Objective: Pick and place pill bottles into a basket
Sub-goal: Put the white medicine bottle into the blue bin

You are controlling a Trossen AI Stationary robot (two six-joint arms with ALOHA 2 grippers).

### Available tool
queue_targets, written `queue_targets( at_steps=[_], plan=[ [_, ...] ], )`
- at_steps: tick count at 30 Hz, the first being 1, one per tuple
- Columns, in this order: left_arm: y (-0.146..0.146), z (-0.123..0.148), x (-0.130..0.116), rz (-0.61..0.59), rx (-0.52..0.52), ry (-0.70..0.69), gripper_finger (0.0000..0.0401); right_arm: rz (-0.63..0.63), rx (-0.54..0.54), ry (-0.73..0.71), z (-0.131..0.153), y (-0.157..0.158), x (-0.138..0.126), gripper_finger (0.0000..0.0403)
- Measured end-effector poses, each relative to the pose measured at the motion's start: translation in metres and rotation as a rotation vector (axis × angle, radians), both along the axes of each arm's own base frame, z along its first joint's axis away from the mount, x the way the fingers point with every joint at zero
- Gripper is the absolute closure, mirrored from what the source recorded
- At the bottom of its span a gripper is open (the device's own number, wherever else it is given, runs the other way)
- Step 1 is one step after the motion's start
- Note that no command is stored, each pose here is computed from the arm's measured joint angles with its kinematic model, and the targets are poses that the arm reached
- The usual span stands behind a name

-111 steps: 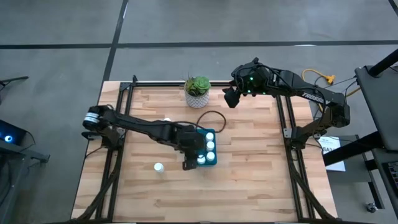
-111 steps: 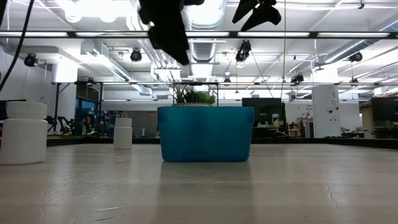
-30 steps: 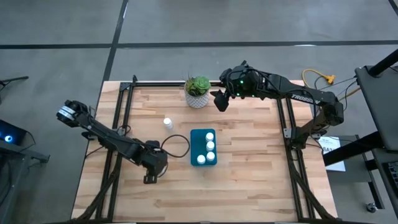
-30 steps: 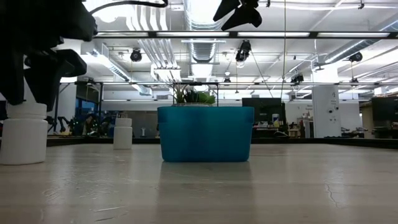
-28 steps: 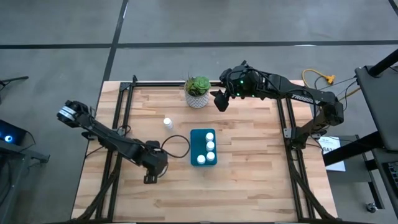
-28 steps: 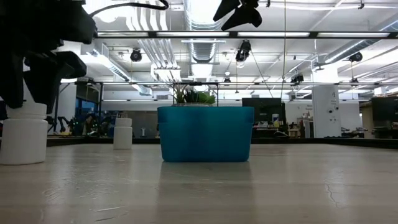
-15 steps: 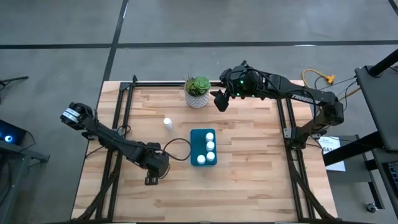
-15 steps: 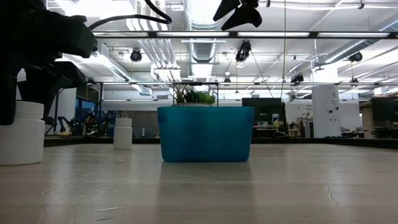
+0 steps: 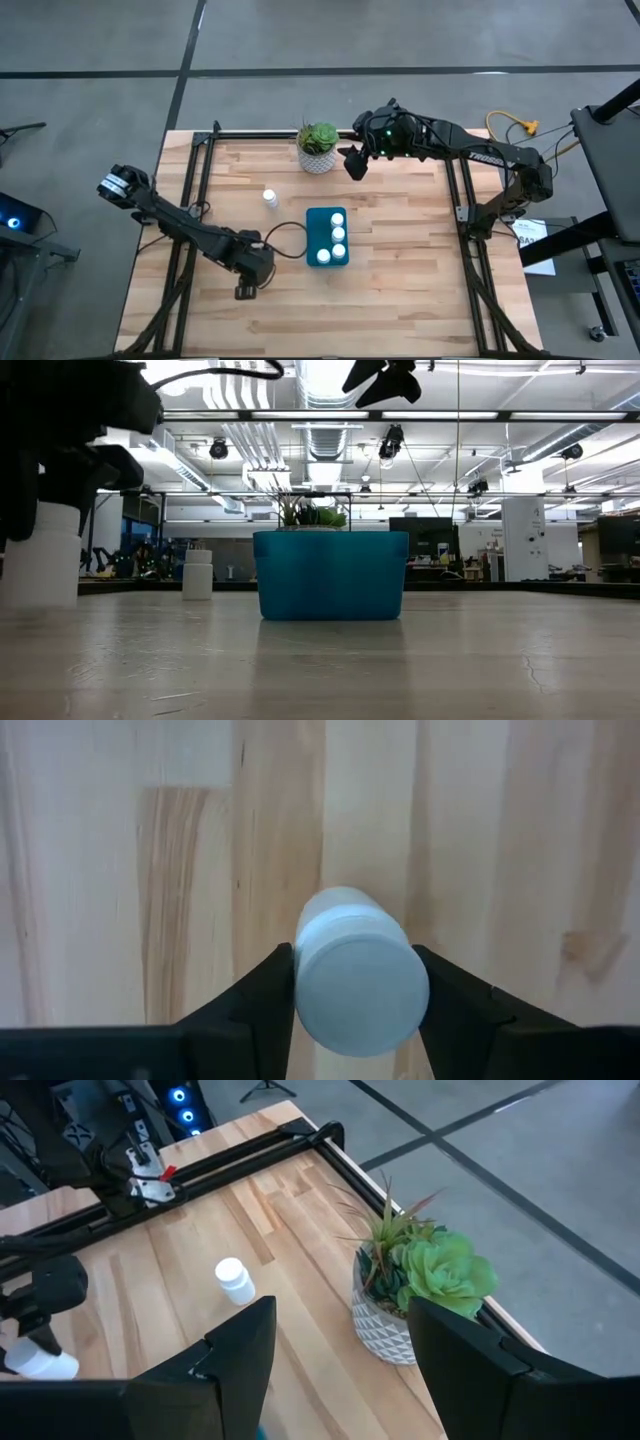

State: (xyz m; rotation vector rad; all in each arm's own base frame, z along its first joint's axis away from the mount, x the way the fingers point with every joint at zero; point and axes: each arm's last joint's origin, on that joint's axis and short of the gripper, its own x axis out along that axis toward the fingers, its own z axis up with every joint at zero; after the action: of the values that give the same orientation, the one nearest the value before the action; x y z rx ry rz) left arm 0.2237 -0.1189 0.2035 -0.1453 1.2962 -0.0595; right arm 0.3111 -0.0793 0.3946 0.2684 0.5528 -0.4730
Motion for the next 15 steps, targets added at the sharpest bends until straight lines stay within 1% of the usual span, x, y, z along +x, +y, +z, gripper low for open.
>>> queue_targets(
  at_steps=[4, 10, 15],
  plan=[
    [0.000, 0.010, 0.005, 0.009, -0.009, -0.019, 0.0251, -0.005, 0.008, -0.003, 0.000, 0.000, 0.000, 0.0184],
    [0.007, 0.022, 0.006, 0.033, 0.017, 0.025, 0.0256, -0.023, 0.014, -0.009, 0.000, 0.000, 0.000, 0.0184],
    [0.011, 0.034, 0.011, 0.008, 0.026, 0.010, 0.0256, -0.030, 0.010, -0.009, 0.001, -0.001, -0.002, 0.0184]
  ],
)
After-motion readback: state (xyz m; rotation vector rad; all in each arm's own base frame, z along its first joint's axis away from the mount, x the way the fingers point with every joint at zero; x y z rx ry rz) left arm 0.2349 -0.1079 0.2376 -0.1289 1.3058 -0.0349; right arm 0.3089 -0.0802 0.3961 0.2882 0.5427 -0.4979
